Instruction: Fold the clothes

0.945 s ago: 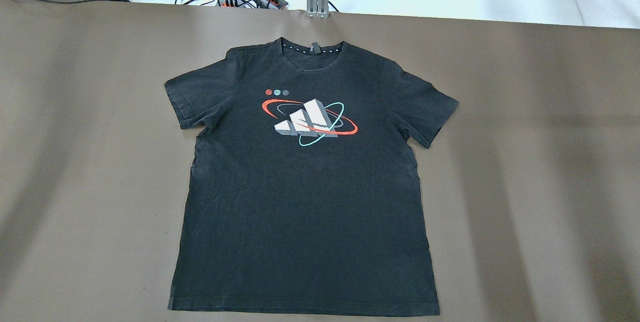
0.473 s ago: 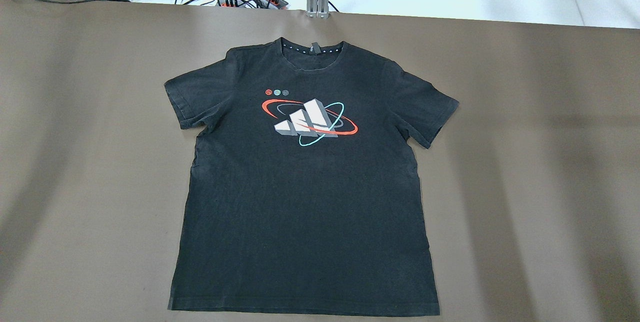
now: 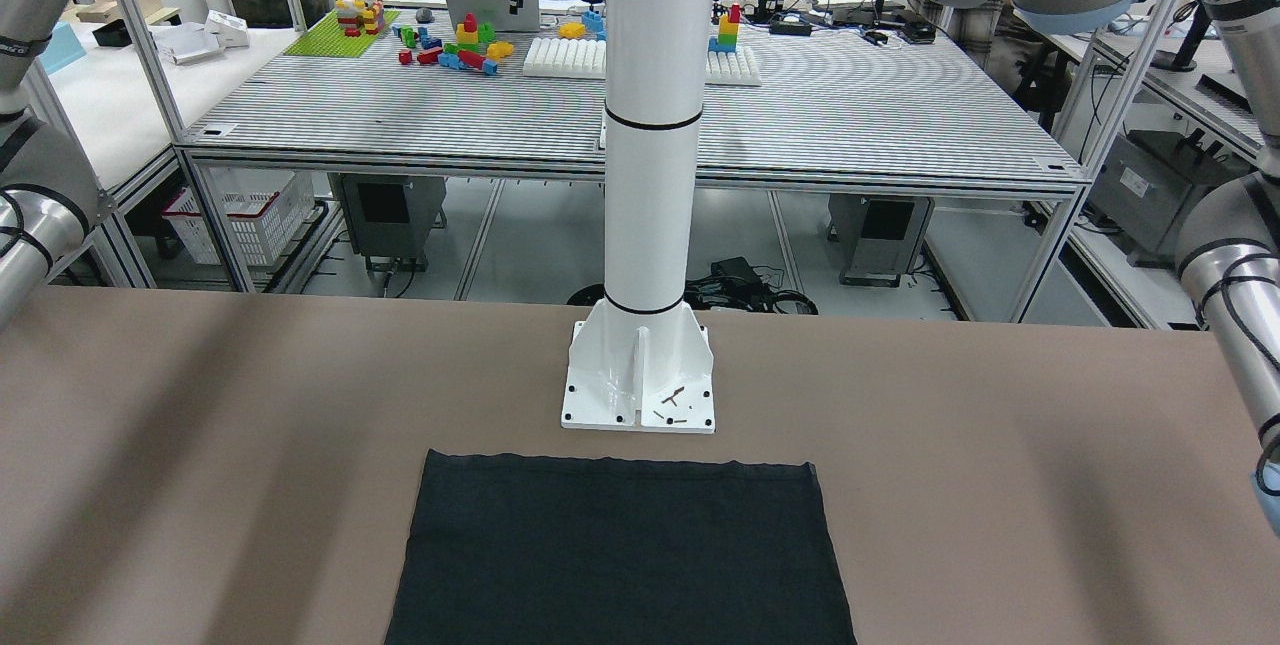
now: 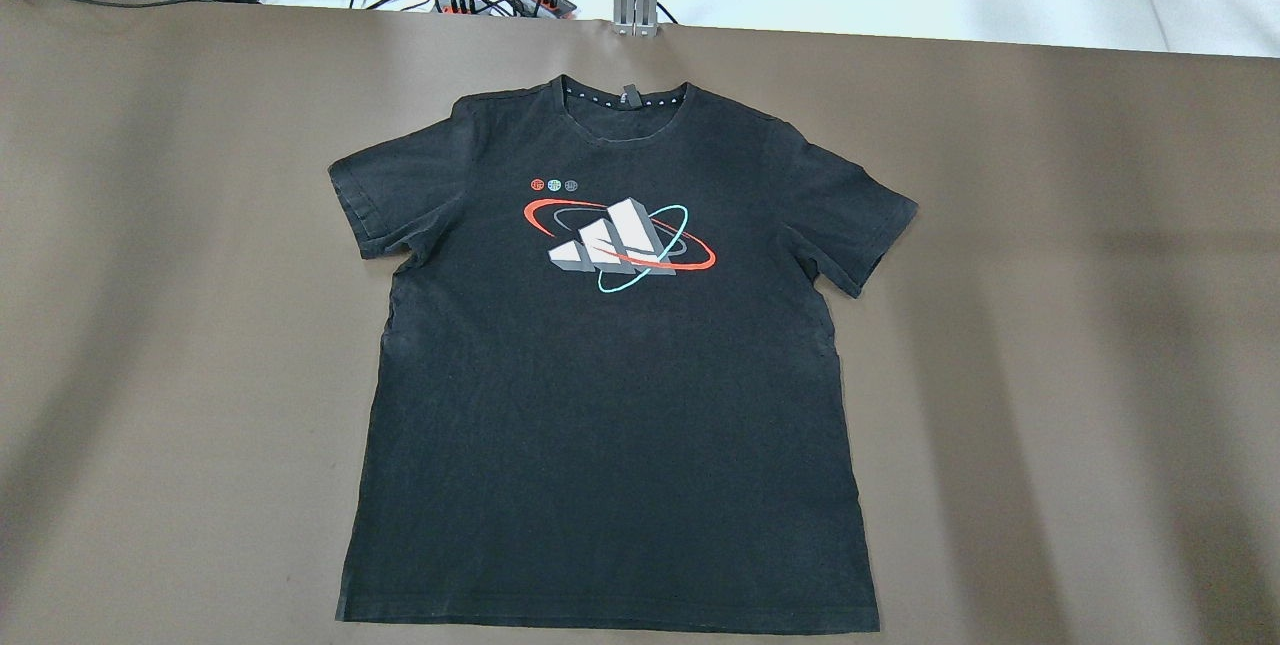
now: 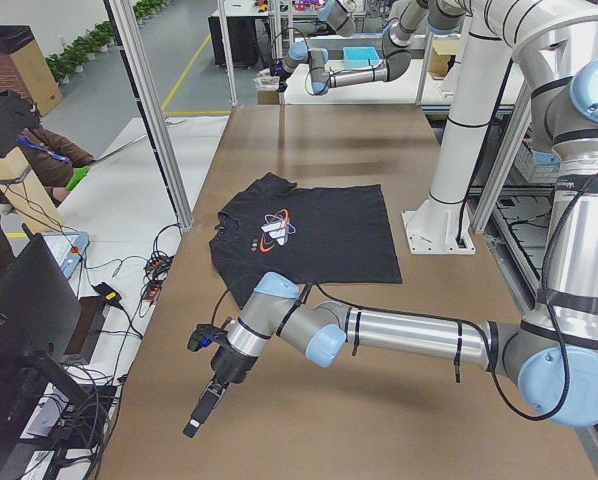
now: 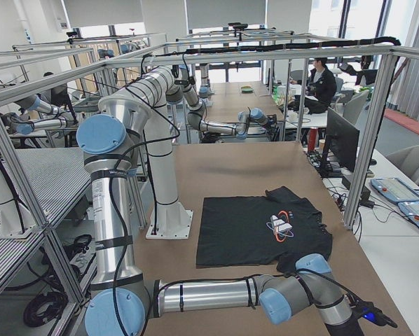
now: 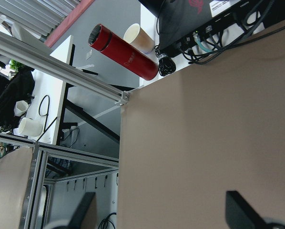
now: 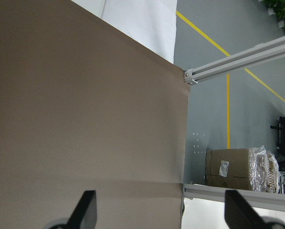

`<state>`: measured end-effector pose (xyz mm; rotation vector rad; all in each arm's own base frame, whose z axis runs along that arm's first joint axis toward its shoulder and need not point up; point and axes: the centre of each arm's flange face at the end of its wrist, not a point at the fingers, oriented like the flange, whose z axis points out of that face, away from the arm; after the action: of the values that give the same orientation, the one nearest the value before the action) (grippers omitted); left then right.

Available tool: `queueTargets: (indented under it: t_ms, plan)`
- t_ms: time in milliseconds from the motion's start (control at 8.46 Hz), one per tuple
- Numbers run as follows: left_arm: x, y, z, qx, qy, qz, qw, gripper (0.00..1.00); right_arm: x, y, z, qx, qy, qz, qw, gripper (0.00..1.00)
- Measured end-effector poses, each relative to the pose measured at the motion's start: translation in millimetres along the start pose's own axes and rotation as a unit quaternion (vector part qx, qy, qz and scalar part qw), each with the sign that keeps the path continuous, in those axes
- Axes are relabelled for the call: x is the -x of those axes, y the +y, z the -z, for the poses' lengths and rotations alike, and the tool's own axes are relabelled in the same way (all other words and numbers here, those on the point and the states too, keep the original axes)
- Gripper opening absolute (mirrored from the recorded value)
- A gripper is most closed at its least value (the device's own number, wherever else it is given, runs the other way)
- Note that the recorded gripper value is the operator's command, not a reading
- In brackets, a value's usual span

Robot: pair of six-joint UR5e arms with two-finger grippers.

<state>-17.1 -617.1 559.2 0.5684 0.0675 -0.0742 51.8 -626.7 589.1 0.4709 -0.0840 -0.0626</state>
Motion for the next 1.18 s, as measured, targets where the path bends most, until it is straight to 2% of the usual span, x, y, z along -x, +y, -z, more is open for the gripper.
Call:
queueTargets:
  t_ms: [354, 1182]
  plan:
    - [-2.1, 2.8, 1.9, 0.004, 0.009, 0.019, 0.9998, 0.95, 5.8, -11.8, 3.7, -0.003, -0.003, 0.002, 1.0000, 0.94]
    - [-12.3, -0.8, 5.3, -0.003, 0.018, 0.017, 0.9997, 0.95, 17.9, -23.4, 12.9, -0.016, -0.012, 0.009, 0.9998, 0.94]
